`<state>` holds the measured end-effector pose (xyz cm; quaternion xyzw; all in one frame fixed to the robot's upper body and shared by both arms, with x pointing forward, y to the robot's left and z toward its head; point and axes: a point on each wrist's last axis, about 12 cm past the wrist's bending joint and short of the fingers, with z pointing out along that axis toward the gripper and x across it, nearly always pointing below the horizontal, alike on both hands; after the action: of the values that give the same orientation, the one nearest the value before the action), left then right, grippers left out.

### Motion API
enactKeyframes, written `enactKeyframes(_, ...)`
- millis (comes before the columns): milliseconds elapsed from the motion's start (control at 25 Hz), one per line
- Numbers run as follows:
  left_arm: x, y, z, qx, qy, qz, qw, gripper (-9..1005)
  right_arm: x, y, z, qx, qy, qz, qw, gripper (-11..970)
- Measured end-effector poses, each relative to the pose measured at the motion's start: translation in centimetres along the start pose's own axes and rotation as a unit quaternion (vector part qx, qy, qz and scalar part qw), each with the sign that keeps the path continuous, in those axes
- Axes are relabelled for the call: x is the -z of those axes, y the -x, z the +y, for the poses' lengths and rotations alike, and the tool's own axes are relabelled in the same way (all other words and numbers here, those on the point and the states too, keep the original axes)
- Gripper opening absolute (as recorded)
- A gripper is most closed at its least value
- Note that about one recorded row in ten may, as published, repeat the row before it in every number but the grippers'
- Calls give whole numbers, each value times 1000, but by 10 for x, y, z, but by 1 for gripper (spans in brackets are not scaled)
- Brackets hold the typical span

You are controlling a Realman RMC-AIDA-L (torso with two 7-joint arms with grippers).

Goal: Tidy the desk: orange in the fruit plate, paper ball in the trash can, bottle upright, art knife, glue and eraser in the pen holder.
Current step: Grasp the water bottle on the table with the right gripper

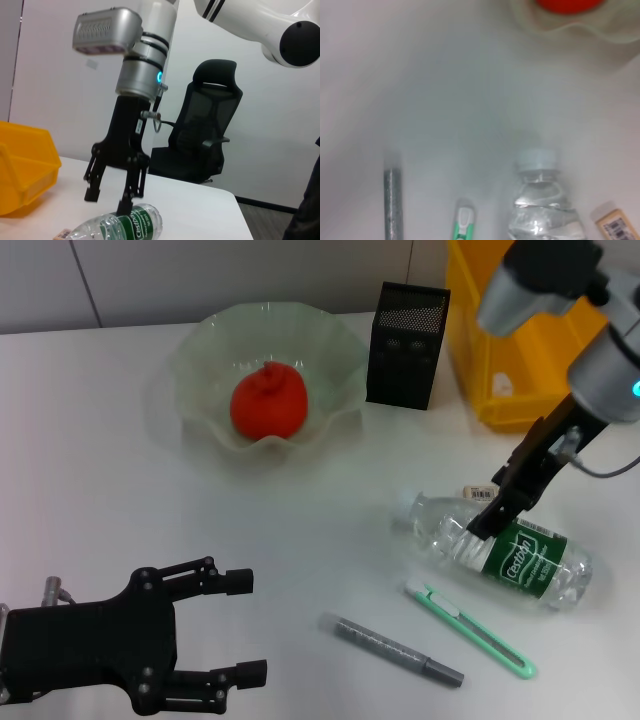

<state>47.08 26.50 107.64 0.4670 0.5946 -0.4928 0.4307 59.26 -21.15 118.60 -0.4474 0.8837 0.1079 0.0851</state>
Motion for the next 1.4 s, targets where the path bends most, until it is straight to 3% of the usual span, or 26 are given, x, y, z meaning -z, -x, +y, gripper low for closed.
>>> enactKeyframes(840,-1,0,1,-1,3,1,1000,863,-47,6,3,-2,-6,80,997,792)
enactKeyframes(1400,-2,0,2,-2,5,2,1000,863,-58,8,5,7,-14,83,996,788)
